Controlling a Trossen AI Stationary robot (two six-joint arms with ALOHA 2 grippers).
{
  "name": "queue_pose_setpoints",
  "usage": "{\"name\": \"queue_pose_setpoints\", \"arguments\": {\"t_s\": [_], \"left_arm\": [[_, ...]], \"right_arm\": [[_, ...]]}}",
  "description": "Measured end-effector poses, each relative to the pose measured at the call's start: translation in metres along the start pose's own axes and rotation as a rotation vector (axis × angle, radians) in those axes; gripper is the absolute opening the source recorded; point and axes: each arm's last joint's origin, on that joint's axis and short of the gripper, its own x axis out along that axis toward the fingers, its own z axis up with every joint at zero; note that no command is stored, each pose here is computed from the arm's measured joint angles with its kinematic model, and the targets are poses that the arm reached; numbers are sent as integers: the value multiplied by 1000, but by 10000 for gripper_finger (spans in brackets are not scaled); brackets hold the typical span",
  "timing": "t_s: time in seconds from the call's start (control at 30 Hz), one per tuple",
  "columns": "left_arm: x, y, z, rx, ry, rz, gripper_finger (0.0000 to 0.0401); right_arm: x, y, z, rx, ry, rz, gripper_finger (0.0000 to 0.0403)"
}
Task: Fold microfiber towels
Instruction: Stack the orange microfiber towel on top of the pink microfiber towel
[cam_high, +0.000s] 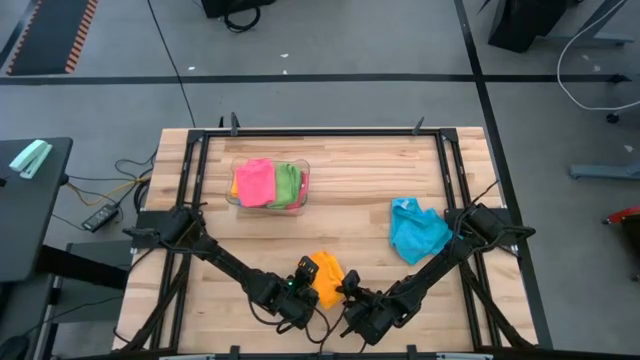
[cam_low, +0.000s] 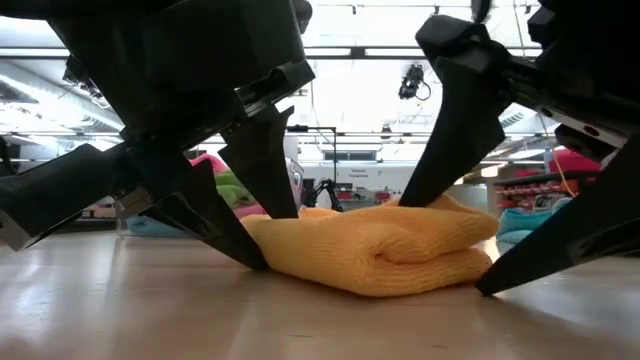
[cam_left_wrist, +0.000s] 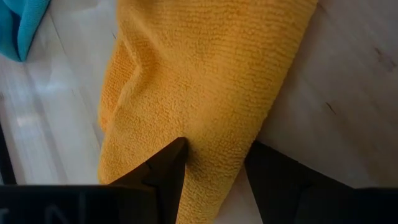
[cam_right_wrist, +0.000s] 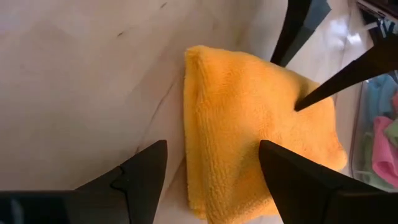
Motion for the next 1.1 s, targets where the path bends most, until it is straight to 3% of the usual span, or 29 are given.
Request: {"name": "queue_pose_setpoints", "arguments": {"t_s": [0.23, 0.57, 0.67, 0.87, 0.97, 1.1], "left_arm": [[0, 0, 0, -24, 0, 0, 172], [-9, 4, 1, -21, -15, -7, 164], [-12, 6, 1, -11, -18, -7, 158], [-32, 18, 10, -130, -121, 1, 152], [-35, 19, 11, -204, -140, -6, 163], [-38, 12, 11, -216, -138, -31, 194]], "right_arm": [[7, -5, -7, 1, 10, -9, 237], [15, -11, -10, -1, 14, 45, 63], [16, -12, -10, 8, 15, 47, 29], [13, -21, -8, 122, 12, 64, 12], [4, -36, -4, 237, -15, 81, 11], [-7, -56, -1, 411, -46, 146, 10]]}}
